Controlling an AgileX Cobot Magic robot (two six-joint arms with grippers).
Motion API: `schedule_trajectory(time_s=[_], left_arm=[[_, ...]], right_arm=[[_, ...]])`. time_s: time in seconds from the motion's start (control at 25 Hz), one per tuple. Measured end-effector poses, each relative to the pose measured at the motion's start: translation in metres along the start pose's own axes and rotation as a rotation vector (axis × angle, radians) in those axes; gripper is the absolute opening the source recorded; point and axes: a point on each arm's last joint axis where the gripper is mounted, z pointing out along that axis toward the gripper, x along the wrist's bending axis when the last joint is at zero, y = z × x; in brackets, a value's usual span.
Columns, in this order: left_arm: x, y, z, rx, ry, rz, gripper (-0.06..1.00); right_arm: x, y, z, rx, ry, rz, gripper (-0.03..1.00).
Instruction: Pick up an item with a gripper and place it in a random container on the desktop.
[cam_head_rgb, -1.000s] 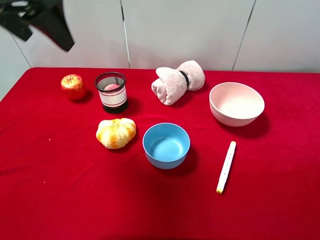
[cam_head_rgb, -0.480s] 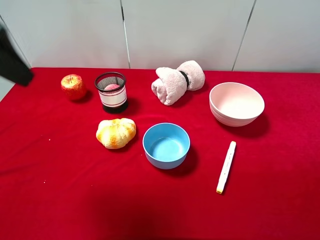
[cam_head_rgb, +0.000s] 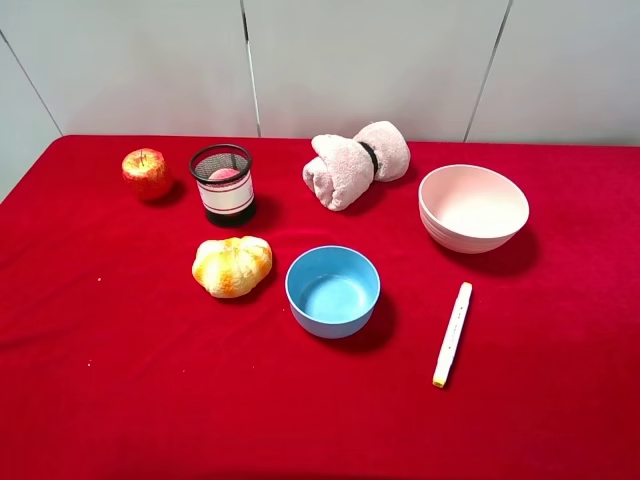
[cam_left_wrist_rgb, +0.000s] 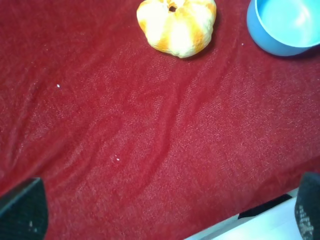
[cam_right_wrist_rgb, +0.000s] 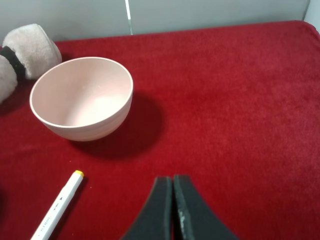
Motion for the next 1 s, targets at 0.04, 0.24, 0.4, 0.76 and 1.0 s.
schedule_trajectory(time_s=[0.04, 0.24, 0.4, 0.76, 1.0], left_arm=[[0.0, -0.009, -0.001, -0.013, -0.005, 0.0, 0.99], [0.0, -0.05, -0.002, -0.099, 0.007, -0.056, 0.99], [0.0, -0.078, 0.0, -0.183, 0.074, -0.142, 0.99], [-0.004, -0.109, 0.014, -0.361, 0.232, -0.185, 0.99], [-0.004, -0.113, 0.021, -0.379, 0.267, -0.172, 0.99]], right_arm=[[0.0, 0.0, 0.0, 0.0, 0.0, 0.0, -0.03], [0.0, 0.0, 0.0, 0.0, 0.0, 0.0, -0.03], [0.0, 0.0, 0.0, 0.0, 0.0, 0.0, -0.03], [0.0, 0.0, 0.0, 0.0, 0.0, 0.0, -0.03], [0.0, 0.0, 0.0, 0.0, 0.0, 0.0, -0.03]])
